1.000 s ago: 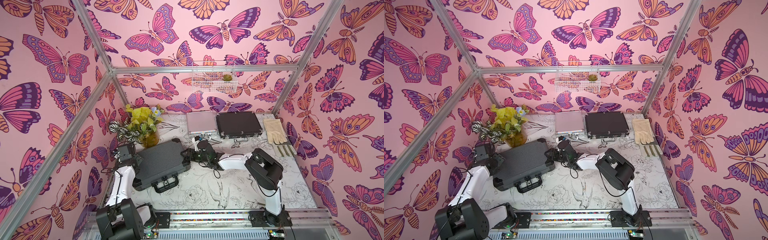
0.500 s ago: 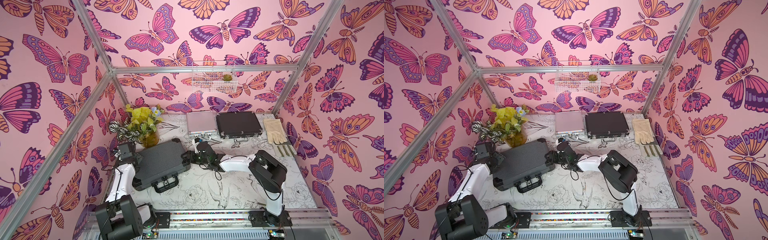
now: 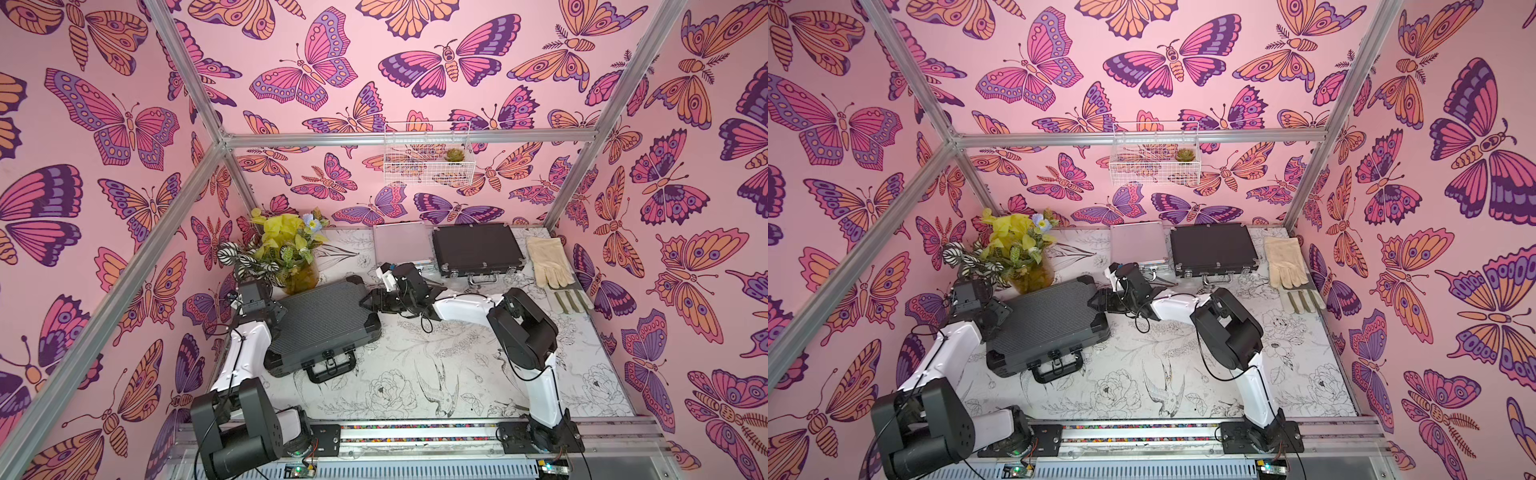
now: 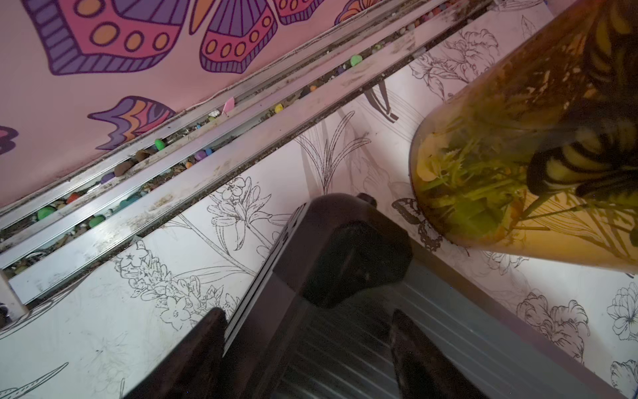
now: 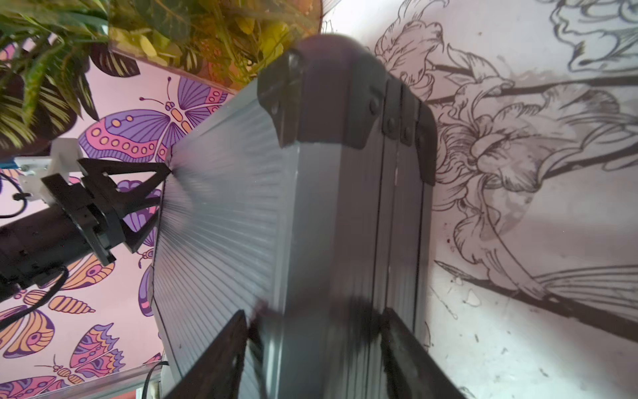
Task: Close the poker set cases
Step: Adjust the poker set case at the center of the board.
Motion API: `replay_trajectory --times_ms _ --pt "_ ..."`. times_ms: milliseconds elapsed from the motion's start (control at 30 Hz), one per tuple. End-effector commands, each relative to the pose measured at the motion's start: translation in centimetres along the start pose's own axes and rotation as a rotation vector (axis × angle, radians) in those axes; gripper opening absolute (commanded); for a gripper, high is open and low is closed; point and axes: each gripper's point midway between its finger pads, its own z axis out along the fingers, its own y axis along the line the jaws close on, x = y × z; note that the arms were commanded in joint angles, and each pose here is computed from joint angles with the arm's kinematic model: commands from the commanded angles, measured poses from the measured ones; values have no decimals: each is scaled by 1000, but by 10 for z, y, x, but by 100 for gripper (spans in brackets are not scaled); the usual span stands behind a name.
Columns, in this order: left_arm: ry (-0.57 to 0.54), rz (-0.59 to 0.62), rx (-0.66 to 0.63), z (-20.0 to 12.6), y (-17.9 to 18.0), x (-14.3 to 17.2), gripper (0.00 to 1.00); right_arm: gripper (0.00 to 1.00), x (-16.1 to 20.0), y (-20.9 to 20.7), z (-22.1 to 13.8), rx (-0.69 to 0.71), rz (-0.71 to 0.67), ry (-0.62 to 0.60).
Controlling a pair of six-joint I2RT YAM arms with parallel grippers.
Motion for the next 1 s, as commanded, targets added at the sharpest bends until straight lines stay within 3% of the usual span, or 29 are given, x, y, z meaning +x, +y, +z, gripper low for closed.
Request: replay_trajectory --times_ms 0,267,633,967 --pt "545 10 148 5 -18 129 74 59 98 90 21 -306 -84 295" --pt "529 -20 167 2 -15 111 74 57 154 130 33 -396 -39 331" --pt "515 -60 161 8 -15 96 74 57 138 141 38 -366 -51 298" --pt "533 -49 176 13 -22 94 73 56 171 159 30 -388 -42 316"
